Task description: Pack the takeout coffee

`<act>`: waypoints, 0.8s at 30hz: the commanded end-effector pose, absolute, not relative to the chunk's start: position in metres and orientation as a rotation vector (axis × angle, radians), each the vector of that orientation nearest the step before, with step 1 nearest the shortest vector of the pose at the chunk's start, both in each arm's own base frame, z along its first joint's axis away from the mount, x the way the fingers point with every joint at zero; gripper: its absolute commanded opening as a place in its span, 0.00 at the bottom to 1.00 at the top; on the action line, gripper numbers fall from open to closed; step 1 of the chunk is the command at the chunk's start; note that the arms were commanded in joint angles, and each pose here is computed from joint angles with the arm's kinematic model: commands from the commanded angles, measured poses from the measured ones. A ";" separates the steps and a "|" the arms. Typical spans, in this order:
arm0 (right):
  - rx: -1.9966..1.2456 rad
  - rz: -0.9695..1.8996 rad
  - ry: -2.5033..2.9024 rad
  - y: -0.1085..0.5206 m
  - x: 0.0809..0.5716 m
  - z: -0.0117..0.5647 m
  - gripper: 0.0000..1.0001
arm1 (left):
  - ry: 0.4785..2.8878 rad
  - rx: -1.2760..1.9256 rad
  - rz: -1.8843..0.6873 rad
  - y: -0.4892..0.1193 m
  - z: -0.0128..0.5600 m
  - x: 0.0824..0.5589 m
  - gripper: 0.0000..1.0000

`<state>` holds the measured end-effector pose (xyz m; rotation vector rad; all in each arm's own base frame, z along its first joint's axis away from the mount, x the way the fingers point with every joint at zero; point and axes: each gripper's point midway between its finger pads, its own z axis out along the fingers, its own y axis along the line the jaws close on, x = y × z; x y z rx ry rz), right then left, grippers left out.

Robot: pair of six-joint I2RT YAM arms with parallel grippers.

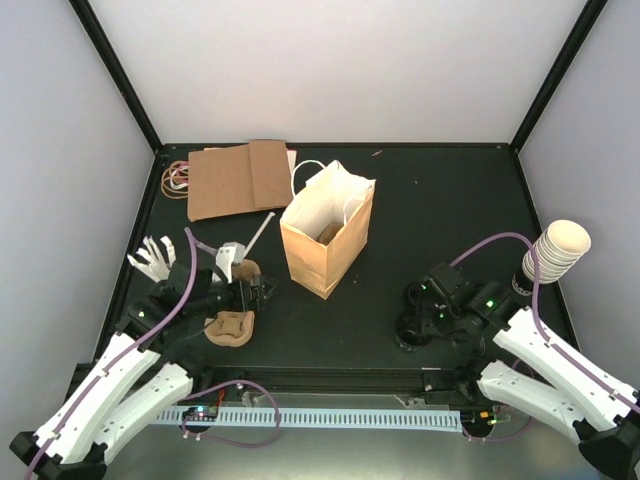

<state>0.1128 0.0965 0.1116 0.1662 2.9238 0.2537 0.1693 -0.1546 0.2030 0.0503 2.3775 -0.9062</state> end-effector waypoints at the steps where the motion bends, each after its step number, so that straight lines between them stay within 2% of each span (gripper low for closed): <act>1: 0.159 0.273 2.918 0.100 0.115 0.111 0.63 | 2.317 0.023 -0.895 -0.154 0.223 0.182 0.99; 2: 0.160 0.266 2.923 0.100 0.114 0.109 0.62 | 2.316 0.031 -0.889 -0.154 0.223 0.183 0.99; 5: 0.158 0.260 2.926 0.098 0.113 0.105 0.52 | 2.298 0.060 -0.881 -0.155 0.228 0.184 0.99; 14: 0.184 0.235 2.944 0.099 0.114 0.096 0.48 | 2.291 0.071 -0.865 -0.153 0.231 0.185 0.99; 16: 0.178 0.248 2.940 0.101 0.115 0.096 0.42 | 2.294 0.070 -0.864 -0.153 0.229 0.184 0.99; 20: 0.175 0.257 2.948 0.105 0.116 0.095 0.22 | 2.298 0.081 -0.855 -0.152 0.227 0.183 0.99; 24: 0.163 0.258 2.956 0.108 0.117 0.095 0.11 | 2.296 0.092 -0.832 -0.150 0.229 0.183 0.99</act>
